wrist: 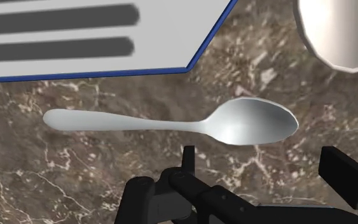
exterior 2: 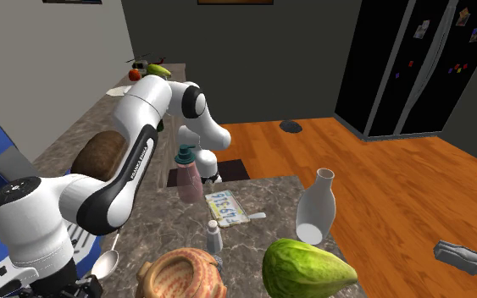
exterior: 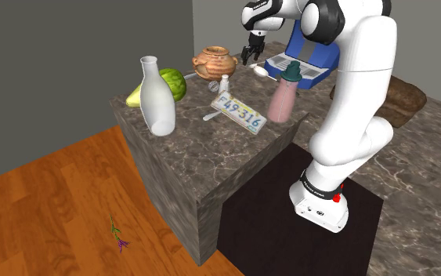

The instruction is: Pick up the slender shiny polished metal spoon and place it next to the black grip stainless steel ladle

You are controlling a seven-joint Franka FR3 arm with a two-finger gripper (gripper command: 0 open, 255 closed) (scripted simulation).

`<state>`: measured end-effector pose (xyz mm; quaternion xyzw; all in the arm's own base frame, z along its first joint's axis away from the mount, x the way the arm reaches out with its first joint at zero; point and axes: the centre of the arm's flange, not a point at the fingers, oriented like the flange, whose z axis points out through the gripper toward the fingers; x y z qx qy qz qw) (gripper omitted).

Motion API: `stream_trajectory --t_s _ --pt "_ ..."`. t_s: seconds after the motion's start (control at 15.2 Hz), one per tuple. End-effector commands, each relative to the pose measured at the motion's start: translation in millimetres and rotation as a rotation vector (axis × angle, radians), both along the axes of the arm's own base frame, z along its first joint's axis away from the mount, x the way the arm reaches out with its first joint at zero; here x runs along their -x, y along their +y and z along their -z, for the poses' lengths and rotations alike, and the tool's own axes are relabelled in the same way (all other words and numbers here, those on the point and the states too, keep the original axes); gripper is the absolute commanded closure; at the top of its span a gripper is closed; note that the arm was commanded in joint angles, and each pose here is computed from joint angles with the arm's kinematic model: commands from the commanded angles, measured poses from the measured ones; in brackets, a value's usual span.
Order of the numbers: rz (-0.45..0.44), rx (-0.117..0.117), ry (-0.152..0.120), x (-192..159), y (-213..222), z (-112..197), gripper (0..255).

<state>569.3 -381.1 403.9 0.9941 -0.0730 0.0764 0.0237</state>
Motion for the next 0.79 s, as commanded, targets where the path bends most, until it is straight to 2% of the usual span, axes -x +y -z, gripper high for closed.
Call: stream_trajectory --t_s 0.0,0.2,0.73 --pt "0.0 0.0 0.0 2 1 -13 0" --pt "0.0 0.0 0.0 7 3 -49 0" --pt "0.0 0.0 0.0 7 3 -49 0"
